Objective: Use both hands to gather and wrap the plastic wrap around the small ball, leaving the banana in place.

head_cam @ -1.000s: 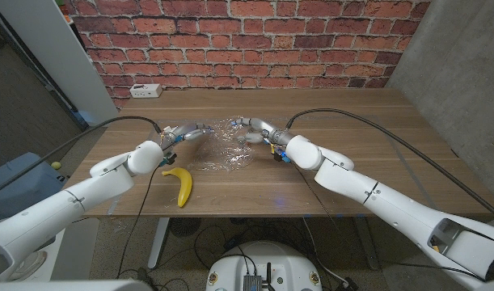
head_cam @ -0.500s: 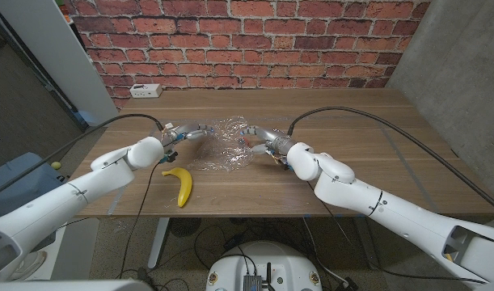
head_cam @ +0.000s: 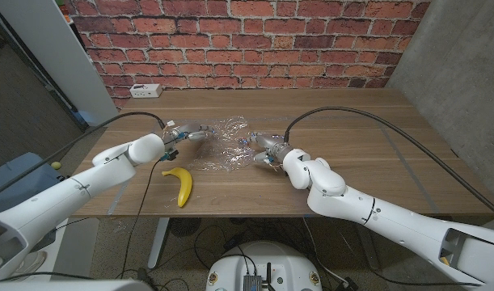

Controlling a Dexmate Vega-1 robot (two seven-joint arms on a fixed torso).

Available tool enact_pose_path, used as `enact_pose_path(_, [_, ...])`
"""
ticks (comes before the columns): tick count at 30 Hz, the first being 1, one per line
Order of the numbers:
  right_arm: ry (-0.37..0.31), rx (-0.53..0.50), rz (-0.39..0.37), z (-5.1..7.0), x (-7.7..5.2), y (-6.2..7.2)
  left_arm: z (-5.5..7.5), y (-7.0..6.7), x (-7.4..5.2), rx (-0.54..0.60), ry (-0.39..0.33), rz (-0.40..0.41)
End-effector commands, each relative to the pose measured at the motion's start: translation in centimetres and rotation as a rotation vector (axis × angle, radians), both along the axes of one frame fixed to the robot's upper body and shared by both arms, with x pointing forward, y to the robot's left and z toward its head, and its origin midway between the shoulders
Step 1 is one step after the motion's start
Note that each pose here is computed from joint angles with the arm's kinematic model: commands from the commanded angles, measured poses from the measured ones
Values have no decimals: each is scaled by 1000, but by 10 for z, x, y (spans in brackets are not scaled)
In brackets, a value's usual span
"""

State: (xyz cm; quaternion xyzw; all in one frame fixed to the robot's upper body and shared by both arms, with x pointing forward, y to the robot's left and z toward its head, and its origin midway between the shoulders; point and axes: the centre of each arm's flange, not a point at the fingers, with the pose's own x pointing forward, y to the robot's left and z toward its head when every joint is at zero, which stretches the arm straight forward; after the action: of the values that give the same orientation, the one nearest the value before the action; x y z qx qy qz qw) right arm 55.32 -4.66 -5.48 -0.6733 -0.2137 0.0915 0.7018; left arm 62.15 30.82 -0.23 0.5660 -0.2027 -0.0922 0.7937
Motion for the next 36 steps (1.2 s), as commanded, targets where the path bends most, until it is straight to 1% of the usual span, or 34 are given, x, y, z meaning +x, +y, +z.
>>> enact_pose_path(1, [-5,-80,-50,-11,11,6,3,-2,3,28,0,21])
enact_pose_path(8, [2,-133,-79,-11,20,8,4,-1,4,24,0,27])
enact_pose_path(13, [-15,-133,-93,-12,28,7,4,-2,4,24,4,28])
enact_pose_path(14, [-22,-125,-87,-13,29,6,4,-2,5,26,3,29])
enact_pose_path(18, [-103,-76,-58,-14,27,5,4,-3,3,27,1,33])
enact_pose_path(23, [-154,23,-3,-12,25,2,4,-4,2,31,1,38])
enact_pose_path(26, [-171,86,22,-8,23,0,4,-5,0,34,-2,41])
enact_pose_path(32, [-140,278,90,1,21,-9,3,-7,-4,39,-17,43])
enact_pose_path(33, [-116,348,116,4,21,-14,3,-7,-6,39,-21,43])
enact_pose_path(36, [-84,446,146,7,20,-21,2,-8,-9,40,-34,46])
